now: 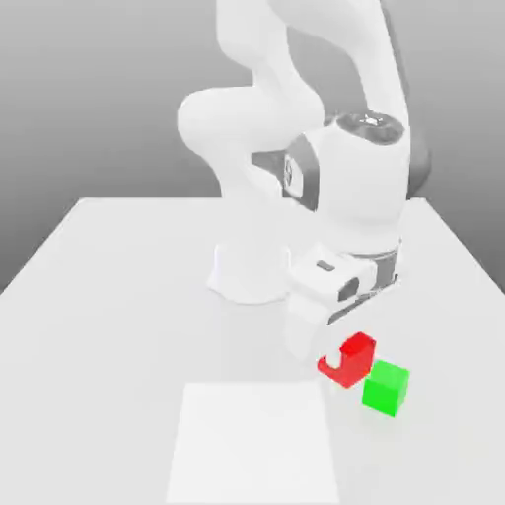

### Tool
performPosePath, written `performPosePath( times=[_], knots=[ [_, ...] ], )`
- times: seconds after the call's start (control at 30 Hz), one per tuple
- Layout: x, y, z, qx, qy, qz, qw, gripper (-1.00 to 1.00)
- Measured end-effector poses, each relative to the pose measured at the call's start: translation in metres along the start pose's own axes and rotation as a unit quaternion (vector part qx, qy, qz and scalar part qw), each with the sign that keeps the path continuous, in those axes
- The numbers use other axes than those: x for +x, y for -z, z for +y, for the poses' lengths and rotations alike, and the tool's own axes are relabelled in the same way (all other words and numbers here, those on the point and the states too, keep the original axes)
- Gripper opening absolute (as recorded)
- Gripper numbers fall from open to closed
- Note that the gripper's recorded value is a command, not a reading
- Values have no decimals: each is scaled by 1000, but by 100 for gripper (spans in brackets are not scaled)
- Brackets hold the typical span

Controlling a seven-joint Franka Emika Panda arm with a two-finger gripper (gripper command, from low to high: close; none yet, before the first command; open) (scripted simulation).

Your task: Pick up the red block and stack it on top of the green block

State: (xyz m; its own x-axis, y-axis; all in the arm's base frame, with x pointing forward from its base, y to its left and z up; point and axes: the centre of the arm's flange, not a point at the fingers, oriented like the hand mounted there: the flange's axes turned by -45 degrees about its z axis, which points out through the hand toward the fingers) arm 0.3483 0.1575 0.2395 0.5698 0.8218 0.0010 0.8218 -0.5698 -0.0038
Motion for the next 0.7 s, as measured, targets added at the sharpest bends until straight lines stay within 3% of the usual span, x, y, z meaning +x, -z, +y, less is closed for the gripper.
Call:
performPosePath(
  times=[0.1, 0.27, 0.3, 0.53, 0.7],
  knots=[
    [12, 1, -35, -1, 86, -1, 996, -100],
    [16, -44, -43, -2, 105, -1, 994, -100],
    [15, -53, -43, -2, 104, -1, 995, 100],
    [15, -55, -43, -2, 104, -1, 995, 100],
    [16, -12, -43, -2, 105, -1, 995, 100]
  ],
)
